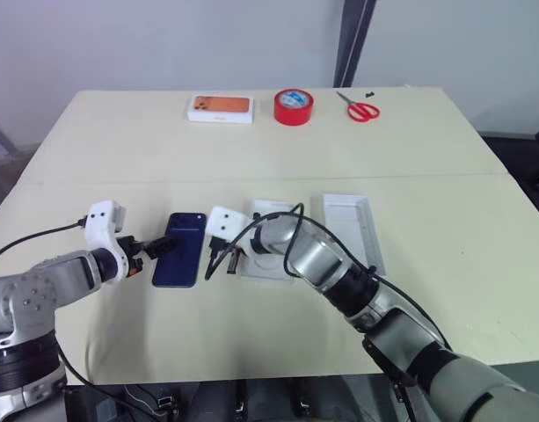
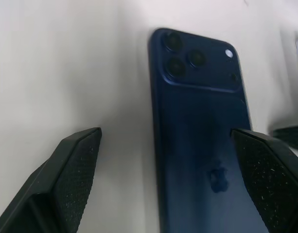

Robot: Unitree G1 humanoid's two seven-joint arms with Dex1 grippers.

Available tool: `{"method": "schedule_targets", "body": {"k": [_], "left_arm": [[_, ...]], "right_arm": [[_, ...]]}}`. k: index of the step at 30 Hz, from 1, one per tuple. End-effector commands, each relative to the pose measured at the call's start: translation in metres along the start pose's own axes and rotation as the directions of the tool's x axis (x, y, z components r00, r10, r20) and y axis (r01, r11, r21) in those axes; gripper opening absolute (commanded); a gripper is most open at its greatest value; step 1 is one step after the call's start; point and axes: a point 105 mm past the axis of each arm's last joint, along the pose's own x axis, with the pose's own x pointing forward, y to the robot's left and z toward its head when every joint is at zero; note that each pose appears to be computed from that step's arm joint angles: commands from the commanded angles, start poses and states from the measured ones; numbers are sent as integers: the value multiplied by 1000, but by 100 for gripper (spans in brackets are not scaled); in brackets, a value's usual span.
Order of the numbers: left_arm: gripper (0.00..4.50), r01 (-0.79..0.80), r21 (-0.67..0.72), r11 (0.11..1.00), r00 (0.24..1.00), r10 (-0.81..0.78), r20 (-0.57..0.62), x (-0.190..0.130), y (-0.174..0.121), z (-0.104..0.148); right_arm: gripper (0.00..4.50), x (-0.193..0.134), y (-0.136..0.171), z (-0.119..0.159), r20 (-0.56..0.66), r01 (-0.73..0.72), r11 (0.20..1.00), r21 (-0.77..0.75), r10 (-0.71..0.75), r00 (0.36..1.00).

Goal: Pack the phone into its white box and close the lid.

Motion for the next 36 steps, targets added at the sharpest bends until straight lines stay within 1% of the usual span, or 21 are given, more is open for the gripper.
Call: {"method": "schedule_targets", "body": {"k": [1, 3, 4, 7, 13, 18, 27, 36], "left_arm": [[447, 86, -45, 995, 988, -91, -124, 4, -15, -23], [447, 108, -54, 993, 978, -116, -174, 5, -19, -31], [447, 119, -65, 991, 976, -128, -173, 5, -21, -33], [447, 180, -89, 980, 969, -192, -153, 6, -33, -35], [447, 257, -160, 953, 954, -276, -114, 8, -46, -38], [447, 279, -217, 935, 953, -298, -56, 4, -43, -28], [447, 334, -263, 905, 936, -351, -17, 3, -50, -20], [447, 262, -296, 919, 962, -274, 2, -1, -35, -16]], "right_arm": [[1, 3, 10, 12, 20, -41, 997, -71, 42, 999], [1, 5, 13, 14, 23, -51, 996, -75, 53, 998], [1, 6, 15, 15, 28, -56, 996, -75, 58, 998], [1, 7, 19, 19, 46, -67, 995, -76, 71, 996], [1, 8, 20, 24, 63, -65, 995, -78, 70, 996], [1, 6, 17, 23, 64, -60, 995, -74, 65, 996], [1, 6, 17, 22, 62, -57, 996, -71, 62, 996], [1, 4, 15, 21, 63, -50, 996, -72, 54, 997]]}}
